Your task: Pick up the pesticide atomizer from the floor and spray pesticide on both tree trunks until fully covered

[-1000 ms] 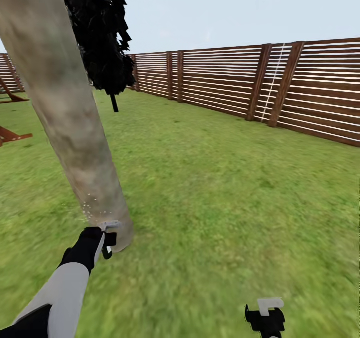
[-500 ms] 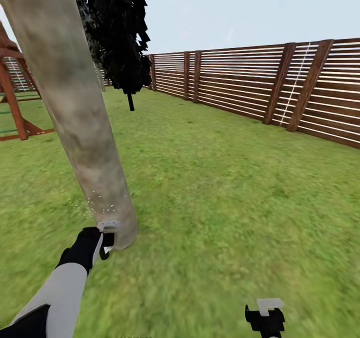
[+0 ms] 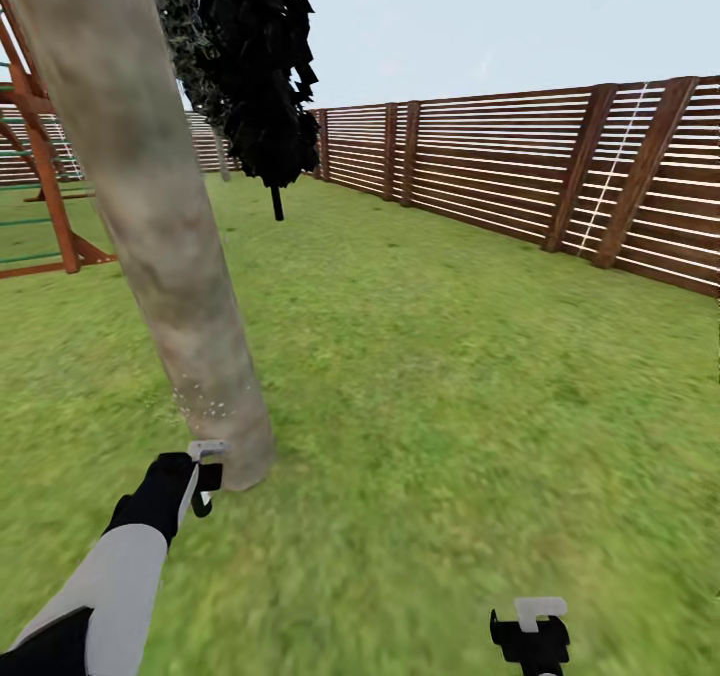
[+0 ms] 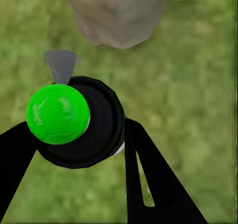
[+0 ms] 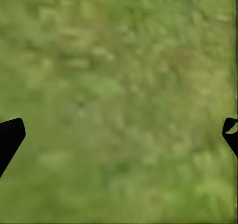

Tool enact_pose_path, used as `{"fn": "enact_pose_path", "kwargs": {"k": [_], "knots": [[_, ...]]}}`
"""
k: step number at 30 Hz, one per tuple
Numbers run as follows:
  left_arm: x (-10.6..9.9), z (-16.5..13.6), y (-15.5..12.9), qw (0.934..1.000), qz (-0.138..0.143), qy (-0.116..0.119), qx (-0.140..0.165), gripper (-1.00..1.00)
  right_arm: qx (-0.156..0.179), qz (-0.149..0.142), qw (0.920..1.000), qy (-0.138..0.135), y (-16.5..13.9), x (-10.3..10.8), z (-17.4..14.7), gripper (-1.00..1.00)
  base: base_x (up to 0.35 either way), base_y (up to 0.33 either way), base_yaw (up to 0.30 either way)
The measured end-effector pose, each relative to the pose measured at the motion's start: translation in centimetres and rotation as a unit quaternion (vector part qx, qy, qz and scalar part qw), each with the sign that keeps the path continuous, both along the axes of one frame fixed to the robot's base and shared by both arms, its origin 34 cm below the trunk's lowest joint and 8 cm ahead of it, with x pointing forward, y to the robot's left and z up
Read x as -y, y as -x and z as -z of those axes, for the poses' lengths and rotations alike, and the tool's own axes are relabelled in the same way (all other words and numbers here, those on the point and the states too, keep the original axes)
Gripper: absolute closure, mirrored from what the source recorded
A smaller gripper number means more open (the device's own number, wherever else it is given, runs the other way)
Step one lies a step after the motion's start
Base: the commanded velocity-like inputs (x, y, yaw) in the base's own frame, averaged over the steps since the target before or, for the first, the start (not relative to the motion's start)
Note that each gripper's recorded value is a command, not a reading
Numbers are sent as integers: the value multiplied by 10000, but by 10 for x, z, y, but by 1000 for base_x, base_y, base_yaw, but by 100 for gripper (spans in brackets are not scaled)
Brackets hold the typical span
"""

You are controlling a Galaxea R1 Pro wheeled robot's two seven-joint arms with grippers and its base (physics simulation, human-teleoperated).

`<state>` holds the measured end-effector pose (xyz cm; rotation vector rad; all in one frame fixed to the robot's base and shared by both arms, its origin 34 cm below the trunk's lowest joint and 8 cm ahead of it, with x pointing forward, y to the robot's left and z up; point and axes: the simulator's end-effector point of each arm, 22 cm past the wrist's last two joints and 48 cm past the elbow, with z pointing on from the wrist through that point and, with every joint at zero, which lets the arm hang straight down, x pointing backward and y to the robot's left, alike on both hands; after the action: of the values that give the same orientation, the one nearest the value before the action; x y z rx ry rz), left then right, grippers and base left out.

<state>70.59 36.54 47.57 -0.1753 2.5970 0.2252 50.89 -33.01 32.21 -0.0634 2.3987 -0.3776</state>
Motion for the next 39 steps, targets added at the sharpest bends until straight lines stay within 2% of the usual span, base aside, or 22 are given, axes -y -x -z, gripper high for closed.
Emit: {"fn": "enact_pose_path", "kwargs": {"k": [6,12,18,20,24,26,32,39], "knots": [[0,-3,-3,10000,1,10,20,100,1,0,10000,0,0,0,0,-100,-42,-272,17],[3,-6,-5,10000,2,40,22,100,1,-2,10000,-8,0,-1,0,-100,59,-272,232],[27,-11,-15,9998,118,159,99,100,-5,-2,10000,-9,1,-1,0,-100,137,-260,276],[36,-39,-44,9991,135,218,350,100,-5,-4,10000,-14,1,-2,0,-100,146,-256,197],[36,-54,-56,9986,149,196,469,100,-5,-10,10000,-11,1,-2,0,-100,229,-198,37],[29,-68,-63,9980,84,144,611,100,-5,-16,10000,-6,1,-2,0,-100,278,-152,2],[25,-66,-60,9982,45,128,588,100,-8,-16,10000,-2,1,-1,0,-100,129,-217,9],[21,-66,-60,9982,15,110,584,100,-9,-14,10000,0,1,-1,1,-100,-73,-275,245]]}}
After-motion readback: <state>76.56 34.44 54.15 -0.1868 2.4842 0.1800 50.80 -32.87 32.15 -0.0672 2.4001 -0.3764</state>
